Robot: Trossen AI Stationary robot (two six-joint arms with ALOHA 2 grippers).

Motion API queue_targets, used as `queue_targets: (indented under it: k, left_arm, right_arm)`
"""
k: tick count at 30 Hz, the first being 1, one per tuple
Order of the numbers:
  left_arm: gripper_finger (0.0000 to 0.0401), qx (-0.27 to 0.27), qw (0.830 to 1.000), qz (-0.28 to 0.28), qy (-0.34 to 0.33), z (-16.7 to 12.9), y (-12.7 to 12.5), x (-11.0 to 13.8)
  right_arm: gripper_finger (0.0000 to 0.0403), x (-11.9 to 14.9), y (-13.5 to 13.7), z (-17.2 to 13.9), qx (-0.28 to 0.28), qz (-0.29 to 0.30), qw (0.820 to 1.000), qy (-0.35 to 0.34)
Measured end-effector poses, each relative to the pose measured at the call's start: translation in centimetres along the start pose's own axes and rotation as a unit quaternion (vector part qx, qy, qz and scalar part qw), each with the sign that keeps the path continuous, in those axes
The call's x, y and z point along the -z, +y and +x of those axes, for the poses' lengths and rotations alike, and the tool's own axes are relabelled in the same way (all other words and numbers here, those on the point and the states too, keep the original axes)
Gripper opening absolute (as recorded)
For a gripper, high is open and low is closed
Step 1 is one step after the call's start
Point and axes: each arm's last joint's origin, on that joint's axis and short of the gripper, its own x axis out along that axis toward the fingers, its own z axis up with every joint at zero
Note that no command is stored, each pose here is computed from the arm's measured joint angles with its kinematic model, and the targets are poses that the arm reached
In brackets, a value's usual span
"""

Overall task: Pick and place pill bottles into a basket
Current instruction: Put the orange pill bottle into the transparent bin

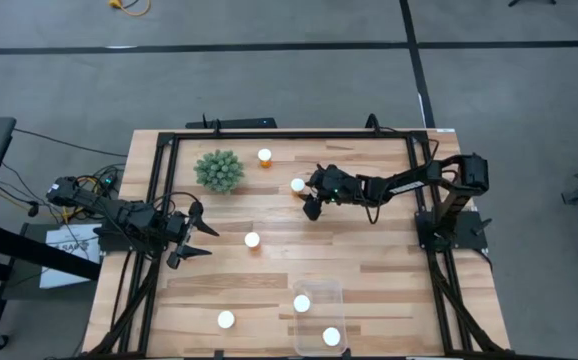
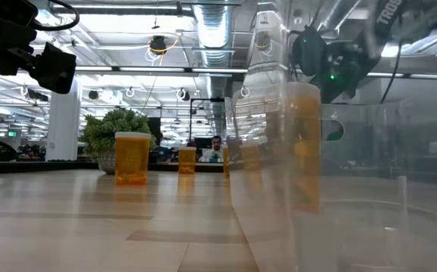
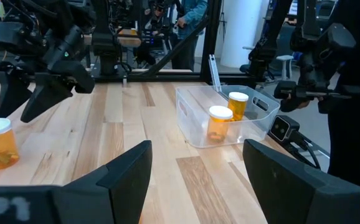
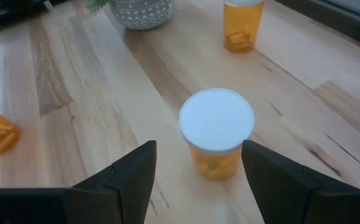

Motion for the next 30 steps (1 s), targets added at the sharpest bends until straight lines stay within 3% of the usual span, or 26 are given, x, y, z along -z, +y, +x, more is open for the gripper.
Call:
queue_targets:
  k: [10,15,22,30]
  left_arm:
    - [0.0242,0.0,1.0,0.0,0.0,0.0,0.0,-0.01]
    - [0.0242,0.0,1.0,0.0,0.0,0.0,0.0,0.0]
    - [0.0242,0.0,1.0,0.0,0.0,0.0,0.0,0.01]
    - [0.0242,0.0,1.0,0.0,0.0,0.0,0.0,0.0]
  right_arm:
    - [0.0232,0.06,0.1,0.0,-0.019,-0.003,1.0,0.007]
    - [0.026,0.35,0.13,-0.01,-0.032,0.017,0.999,0.024]
    - [0.03,0.44,0.15,-0.01,-0.029,-0.009,0.999,0.027]
    - [0.0307,0.23,-0.75,0.11,-0.008,-0.016,1.0,0.023]
